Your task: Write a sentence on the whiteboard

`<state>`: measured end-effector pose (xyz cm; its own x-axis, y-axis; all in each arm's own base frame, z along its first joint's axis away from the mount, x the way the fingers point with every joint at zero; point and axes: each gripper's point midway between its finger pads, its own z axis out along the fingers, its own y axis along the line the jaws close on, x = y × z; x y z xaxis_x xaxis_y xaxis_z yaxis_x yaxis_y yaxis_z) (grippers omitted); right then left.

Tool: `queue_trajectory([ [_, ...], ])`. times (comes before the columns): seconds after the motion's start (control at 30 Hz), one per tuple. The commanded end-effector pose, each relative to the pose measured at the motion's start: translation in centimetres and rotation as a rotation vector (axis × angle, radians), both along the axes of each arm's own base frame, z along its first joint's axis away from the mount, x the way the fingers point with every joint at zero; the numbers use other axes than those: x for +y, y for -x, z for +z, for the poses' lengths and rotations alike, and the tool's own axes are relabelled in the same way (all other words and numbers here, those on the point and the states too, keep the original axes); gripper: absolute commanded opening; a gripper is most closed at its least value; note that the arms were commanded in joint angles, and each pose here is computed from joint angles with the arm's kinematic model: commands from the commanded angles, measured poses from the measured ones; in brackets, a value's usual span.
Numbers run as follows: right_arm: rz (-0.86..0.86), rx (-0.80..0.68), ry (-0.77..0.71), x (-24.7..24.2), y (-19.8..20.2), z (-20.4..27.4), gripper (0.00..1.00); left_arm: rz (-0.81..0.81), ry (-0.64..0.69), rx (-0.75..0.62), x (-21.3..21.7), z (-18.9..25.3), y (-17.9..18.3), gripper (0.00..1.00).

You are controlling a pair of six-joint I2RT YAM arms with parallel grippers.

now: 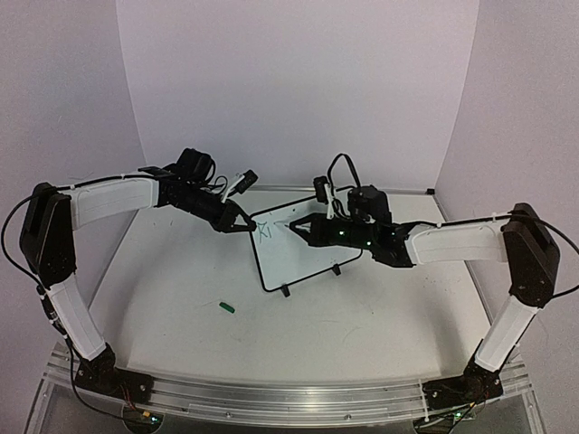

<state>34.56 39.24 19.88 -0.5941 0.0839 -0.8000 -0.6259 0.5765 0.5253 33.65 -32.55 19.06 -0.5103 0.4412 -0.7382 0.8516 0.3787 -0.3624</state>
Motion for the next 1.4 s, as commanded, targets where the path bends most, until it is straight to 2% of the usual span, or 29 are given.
queue_trajectory([
  [0.0, 0.028, -0.038, -0.04, 1.2, -0.9, 1.6, 0.0, -0.005, -0.066, -0.016, 0.2, -0.8, 0.4, 0.0],
  [0.2, 0.076, -0.011, -0.032, 1.8, -0.4, 0.5, 0.0, -0.005, -0.069, -0.014, 0.2, -0.9, 0.4, 0.0],
  [0.8, -0.045, -0.01, 0.01, -1.0, -0.4, -0.4, 0.0, -0.005, -0.071, -0.017, 0.2, -0.9, 0.4, 0.0],
  [1.37, 0.062, 0.058, 0.043, 0.6, 0.6, -3.1, 0.0, -0.007, -0.073, -0.016, 0.1, -1.0, 0.4, 0.0],
])
